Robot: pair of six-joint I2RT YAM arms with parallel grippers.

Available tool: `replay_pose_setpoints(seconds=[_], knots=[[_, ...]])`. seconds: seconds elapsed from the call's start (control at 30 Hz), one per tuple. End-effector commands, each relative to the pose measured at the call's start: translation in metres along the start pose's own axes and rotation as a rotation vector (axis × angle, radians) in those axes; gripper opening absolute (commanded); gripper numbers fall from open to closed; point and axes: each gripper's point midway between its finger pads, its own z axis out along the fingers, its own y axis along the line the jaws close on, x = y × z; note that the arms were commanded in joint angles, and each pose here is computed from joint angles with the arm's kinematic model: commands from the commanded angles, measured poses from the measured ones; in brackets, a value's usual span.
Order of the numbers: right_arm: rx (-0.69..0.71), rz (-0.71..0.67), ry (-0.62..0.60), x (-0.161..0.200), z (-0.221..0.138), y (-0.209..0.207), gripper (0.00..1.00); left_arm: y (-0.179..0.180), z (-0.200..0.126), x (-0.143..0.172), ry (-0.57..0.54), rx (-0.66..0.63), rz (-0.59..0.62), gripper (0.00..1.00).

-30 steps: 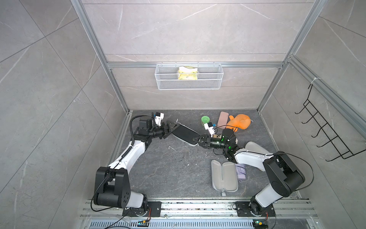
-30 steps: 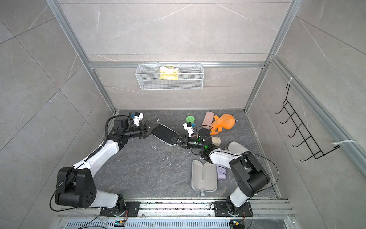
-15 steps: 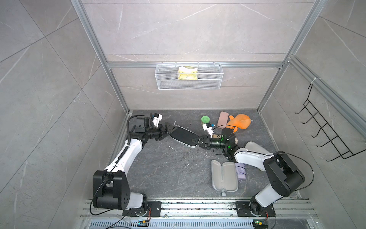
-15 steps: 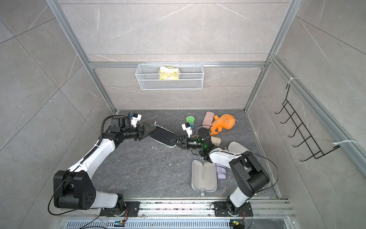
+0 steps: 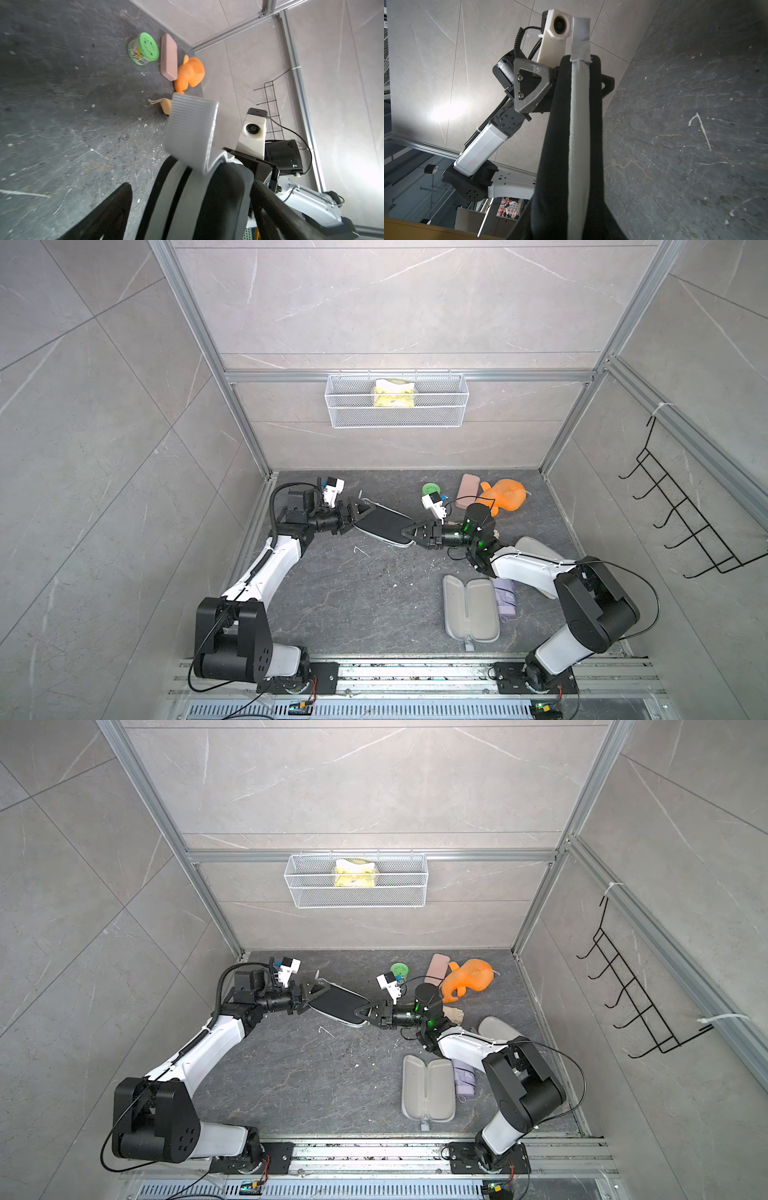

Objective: Put umbrellas into zippered umbrella sleeves
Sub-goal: Adjust the umbrella sleeve.

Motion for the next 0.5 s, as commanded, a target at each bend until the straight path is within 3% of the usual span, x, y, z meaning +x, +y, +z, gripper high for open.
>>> replay_pose_setpoints(seconds=[0.0,0.17,0.27,0.47], knots=[[-0.118,-0.155,0.004,-0.013,0.003,0.047,0.23,-0.025,0.006,-0.001,0.038,0.147,0.023,0.8],[-0.117,-0.147,0.007,-0.014,0.004,0.045,0.27,-0.038,0.014,0.009,0.09,0.197,0.054,0.61],[-0.099,-0.145,-0.013,-0.016,0.003,0.04,0.38,-0.041,0.013,0.009,0.093,0.209,0.068,0.4],[-0.019,-0.135,-0.1,-0.017,-0.016,0.016,0.65,-0.038,0.008,-0.004,0.039,0.189,0.092,0.21]])
